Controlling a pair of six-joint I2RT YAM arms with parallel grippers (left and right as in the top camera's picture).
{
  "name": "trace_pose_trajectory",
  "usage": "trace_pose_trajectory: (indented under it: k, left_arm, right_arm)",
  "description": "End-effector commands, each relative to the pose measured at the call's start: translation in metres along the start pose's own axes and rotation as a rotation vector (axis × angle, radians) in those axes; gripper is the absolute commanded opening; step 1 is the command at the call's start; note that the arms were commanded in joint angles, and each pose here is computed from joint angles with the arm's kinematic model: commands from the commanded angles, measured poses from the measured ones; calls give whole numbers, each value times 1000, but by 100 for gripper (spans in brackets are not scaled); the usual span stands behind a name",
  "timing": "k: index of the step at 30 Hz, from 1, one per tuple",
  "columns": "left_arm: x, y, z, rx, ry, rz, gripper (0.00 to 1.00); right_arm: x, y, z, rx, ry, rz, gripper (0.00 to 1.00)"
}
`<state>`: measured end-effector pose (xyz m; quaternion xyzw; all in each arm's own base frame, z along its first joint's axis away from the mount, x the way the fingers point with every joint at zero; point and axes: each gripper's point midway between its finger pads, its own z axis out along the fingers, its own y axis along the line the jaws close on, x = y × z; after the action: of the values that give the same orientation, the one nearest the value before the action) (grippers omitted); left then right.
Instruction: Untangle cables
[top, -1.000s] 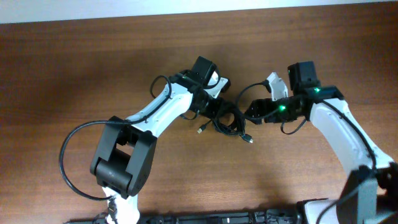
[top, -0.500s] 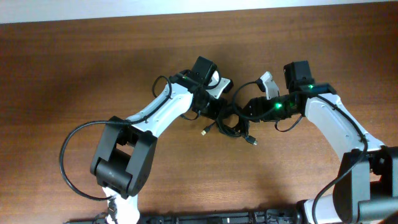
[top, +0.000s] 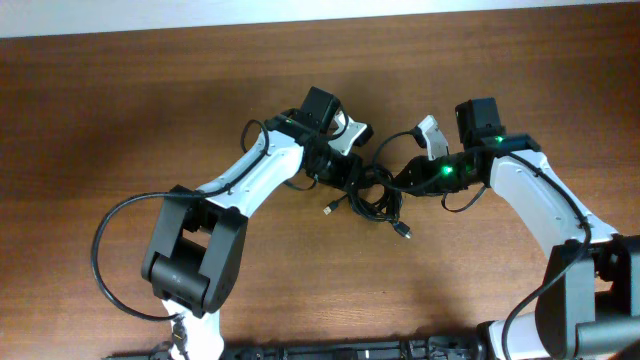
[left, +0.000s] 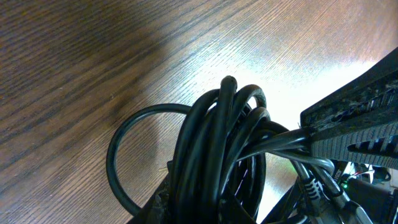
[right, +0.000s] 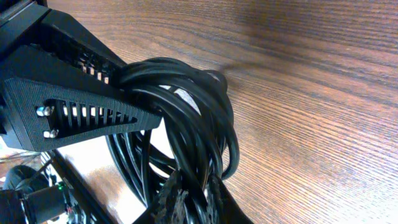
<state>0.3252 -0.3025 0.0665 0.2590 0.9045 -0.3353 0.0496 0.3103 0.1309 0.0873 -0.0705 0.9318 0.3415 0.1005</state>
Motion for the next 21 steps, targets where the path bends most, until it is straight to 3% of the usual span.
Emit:
trace_pose_trajectory:
  k: [1,2,3,10,12,14,19,21]
  left_arm:
    - [-10,-11,-14,37,-42,35,0]
    - [-11,-11,-14,37,-45,37,0]
    - [-13,-12,-15,42,-53,43,0]
    - [-27,-21,-17,91,-107,89,0]
    - [-27,-21,-17,91,-106,88,0]
    - [-26,-21,-16,90,-102,86,0]
    - [-26,-4,-24,55,-110,47,0]
    - [-23,28,-31,-75,-106,-1,0]
  right_arm:
    - [-2,-1,0,16,1,-8,13]
    - [0,-1,0,16,11,-1,20]
    - [2,-1,0,16,17,4,22]
    - [7,0,0,16,34,17,22]
    - [7,-1,0,17,33,17,18]
    - [6,-1,0,21,32,16,4]
    - [7,-7,0,56,33,16,4]
    - [7,-17,-1,111,35,18,4]
